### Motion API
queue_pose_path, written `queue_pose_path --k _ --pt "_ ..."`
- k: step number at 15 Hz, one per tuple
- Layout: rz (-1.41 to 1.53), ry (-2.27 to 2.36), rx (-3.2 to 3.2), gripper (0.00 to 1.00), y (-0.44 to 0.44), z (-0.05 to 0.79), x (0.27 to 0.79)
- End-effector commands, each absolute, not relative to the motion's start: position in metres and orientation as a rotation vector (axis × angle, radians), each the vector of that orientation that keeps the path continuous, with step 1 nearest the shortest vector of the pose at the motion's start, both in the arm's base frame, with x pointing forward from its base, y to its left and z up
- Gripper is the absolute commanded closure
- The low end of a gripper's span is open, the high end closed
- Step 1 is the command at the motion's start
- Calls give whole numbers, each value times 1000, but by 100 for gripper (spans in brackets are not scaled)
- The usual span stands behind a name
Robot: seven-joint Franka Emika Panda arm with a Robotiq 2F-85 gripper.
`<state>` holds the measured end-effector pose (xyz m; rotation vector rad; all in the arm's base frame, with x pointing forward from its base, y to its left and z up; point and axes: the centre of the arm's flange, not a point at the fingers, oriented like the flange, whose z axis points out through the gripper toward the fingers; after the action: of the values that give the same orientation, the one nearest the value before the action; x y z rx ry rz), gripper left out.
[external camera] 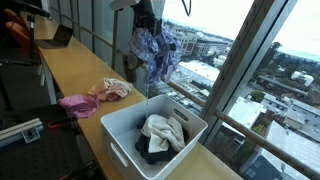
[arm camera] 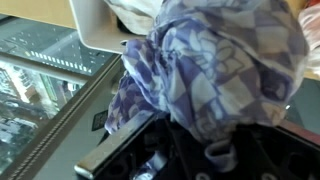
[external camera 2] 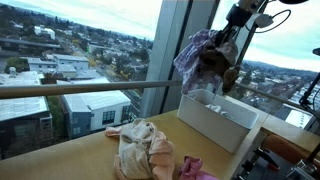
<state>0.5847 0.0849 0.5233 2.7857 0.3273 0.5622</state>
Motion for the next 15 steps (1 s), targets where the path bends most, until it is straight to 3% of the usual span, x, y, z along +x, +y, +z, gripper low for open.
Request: queue_pose_path --k 1,6,15 --pt "644 169 2742 94 27 607 584" --pt "601 24 2736 94 -74 635 589" --pt "372 -48 2837 94 -131 525 631"
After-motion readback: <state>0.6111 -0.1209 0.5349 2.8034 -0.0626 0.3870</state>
